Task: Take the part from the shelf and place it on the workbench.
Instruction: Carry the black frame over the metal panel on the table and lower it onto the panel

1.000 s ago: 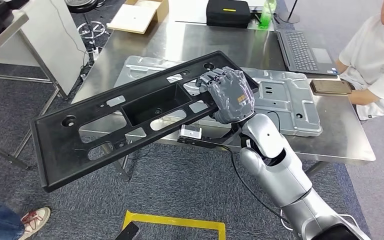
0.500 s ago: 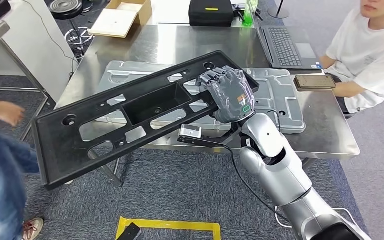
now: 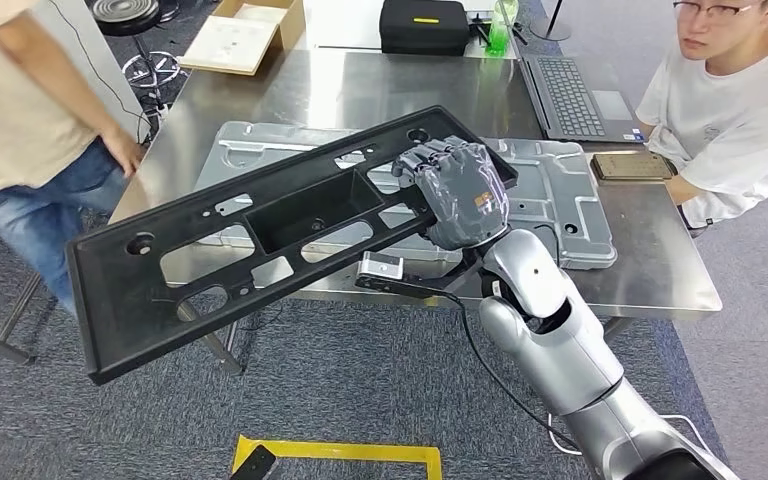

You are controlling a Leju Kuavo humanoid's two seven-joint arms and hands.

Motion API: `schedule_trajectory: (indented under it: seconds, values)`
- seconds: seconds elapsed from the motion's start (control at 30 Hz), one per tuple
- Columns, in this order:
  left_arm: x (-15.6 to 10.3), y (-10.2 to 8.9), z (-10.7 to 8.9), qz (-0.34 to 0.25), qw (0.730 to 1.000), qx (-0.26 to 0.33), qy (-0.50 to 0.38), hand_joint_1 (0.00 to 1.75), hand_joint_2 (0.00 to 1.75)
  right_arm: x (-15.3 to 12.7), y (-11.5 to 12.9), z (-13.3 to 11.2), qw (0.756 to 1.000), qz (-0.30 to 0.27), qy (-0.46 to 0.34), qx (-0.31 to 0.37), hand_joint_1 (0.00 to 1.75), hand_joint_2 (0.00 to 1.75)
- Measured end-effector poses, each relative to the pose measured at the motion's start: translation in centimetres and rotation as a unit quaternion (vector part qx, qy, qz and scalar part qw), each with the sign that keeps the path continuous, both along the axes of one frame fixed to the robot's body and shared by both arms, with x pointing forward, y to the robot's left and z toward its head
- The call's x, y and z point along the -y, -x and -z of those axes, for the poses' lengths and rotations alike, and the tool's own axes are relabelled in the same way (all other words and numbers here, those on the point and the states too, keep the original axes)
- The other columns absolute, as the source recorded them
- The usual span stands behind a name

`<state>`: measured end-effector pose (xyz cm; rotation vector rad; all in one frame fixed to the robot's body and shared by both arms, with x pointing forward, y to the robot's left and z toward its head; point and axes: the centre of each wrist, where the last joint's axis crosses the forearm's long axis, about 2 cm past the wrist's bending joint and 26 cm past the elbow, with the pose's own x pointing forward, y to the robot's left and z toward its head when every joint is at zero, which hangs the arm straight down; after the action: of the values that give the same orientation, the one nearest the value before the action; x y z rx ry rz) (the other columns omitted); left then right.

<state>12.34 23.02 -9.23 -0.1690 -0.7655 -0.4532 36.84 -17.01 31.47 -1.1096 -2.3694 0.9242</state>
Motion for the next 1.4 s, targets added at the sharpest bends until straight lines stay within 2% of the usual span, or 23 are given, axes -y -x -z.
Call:
schedule_trajectory:
  seconds: [1.4]
  values:
    - [-0.12, 0.12, 0.05, 0.0, 1.0, 0.003, 0.006, 0.0, 1.75, -0.1, 0.08, -0.47, 1.0, -0.002, -0.002, 0.007, 1.75, 1.75]
